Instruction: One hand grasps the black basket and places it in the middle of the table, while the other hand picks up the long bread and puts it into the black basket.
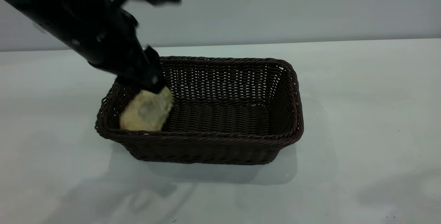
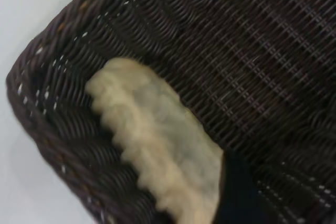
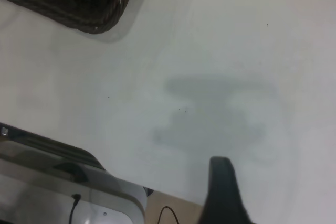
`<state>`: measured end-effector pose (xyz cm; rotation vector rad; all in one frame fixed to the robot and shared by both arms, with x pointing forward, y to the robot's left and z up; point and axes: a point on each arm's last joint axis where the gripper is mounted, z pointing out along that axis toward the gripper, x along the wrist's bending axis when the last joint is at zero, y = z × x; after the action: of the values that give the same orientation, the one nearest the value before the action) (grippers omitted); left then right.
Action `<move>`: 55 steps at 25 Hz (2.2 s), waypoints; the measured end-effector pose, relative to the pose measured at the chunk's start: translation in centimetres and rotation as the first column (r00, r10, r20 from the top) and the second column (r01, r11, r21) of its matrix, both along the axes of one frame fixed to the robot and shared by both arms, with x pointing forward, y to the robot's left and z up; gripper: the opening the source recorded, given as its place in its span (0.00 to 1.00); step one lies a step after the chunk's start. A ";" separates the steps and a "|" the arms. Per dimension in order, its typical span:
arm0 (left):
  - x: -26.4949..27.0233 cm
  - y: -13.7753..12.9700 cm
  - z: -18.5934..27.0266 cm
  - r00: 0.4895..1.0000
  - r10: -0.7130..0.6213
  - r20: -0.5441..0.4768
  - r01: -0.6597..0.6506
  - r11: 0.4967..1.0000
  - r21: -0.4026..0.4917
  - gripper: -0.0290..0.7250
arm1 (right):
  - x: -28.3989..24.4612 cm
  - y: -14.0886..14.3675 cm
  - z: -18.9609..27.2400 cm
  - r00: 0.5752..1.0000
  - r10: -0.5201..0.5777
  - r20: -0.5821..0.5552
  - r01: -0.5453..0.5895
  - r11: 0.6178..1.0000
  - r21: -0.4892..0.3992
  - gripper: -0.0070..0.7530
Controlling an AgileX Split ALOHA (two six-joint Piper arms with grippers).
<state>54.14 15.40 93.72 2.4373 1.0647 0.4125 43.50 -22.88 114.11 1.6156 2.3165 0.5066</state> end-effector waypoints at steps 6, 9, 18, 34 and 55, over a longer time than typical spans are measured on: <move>-1.1 5.0 8.2 0.973 0.230 -0.014 -0.230 0.969 -0.090 0.78 | 0.0 -0.1 0.0 1.000 -0.002 0.007 0.002 1.000 -0.014 0.74; -3.5 8.4 12.3 0.943 0.331 0.018 -0.329 0.941 -0.078 0.76 | -0.5 -0.3 0.5 1.000 -0.002 0.029 0.002 1.000 -0.007 0.74; -13.9 12.9 19.0 0.891 0.450 0.056 -0.451 0.892 0.006 0.73 | -5.5 -2.2 0.0 0.996 -0.003 0.086 0.002 1.000 0.014 0.74; -27.8 14.9 14.2 0.864 0.486 0.129 -0.480 0.874 -0.077 0.73 | -16.7 -5.9 -3.8 0.950 0.015 0.311 -0.052 0.993 0.109 0.74; -32.4 15.3 10.2 0.821 0.513 0.252 -0.457 0.854 -0.248 0.73 | -19.1 -6.7 -10.2 0.902 0.047 0.430 -0.104 0.989 0.109 0.74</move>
<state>21.75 30.65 103.88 1.8392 1.5036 0.7991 24.40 -29.60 103.95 1.3037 2.0519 0.9438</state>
